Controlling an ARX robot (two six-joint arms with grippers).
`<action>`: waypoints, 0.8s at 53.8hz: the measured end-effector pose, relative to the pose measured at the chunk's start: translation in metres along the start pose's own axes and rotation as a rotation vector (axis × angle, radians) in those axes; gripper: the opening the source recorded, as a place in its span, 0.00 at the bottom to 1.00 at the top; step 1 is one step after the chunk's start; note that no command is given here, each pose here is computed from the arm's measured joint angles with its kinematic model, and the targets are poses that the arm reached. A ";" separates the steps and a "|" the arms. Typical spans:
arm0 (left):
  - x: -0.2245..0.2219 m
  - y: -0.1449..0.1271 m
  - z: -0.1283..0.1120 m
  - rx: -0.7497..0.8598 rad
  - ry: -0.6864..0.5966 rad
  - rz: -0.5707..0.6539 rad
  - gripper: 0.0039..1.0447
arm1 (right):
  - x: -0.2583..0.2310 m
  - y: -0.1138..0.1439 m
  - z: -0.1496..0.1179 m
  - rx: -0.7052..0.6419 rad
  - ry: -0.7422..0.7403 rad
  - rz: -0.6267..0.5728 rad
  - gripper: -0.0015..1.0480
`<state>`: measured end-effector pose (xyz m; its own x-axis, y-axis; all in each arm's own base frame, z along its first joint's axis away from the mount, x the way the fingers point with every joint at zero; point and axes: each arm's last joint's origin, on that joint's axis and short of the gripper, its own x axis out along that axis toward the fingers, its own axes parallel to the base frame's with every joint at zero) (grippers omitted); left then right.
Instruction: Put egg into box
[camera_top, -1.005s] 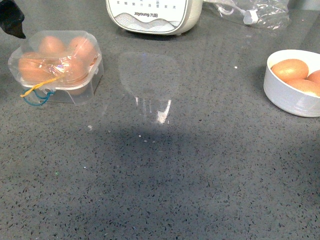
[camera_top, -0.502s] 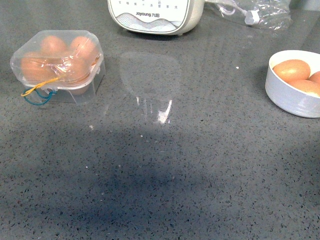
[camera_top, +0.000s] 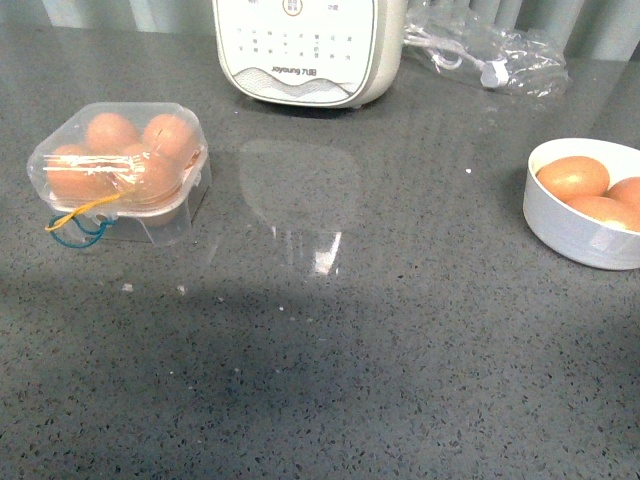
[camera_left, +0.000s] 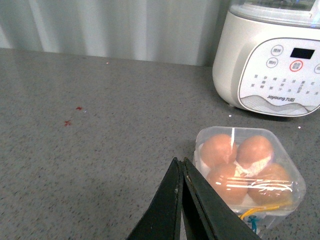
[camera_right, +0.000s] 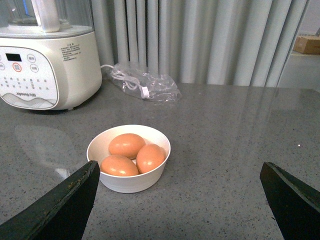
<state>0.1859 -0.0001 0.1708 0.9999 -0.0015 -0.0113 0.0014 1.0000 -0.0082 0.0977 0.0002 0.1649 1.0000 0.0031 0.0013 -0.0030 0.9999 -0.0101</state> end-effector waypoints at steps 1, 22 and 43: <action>-0.002 0.000 -0.001 0.000 -0.010 0.001 0.03 | 0.000 0.000 0.000 0.000 0.000 0.000 0.93; -0.037 0.000 -0.005 0.000 -0.008 0.002 0.03 | 0.000 0.000 0.000 0.000 0.000 0.000 0.93; -0.058 0.000 0.004 0.000 -0.037 0.002 0.03 | 0.000 0.000 0.000 0.000 0.000 0.000 0.93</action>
<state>0.1282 0.0000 0.1750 0.9997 0.0004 0.0257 -0.0002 1.0000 -0.0078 0.0977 0.0002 0.1649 1.0000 0.0031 0.0013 -0.0030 0.9999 -0.0101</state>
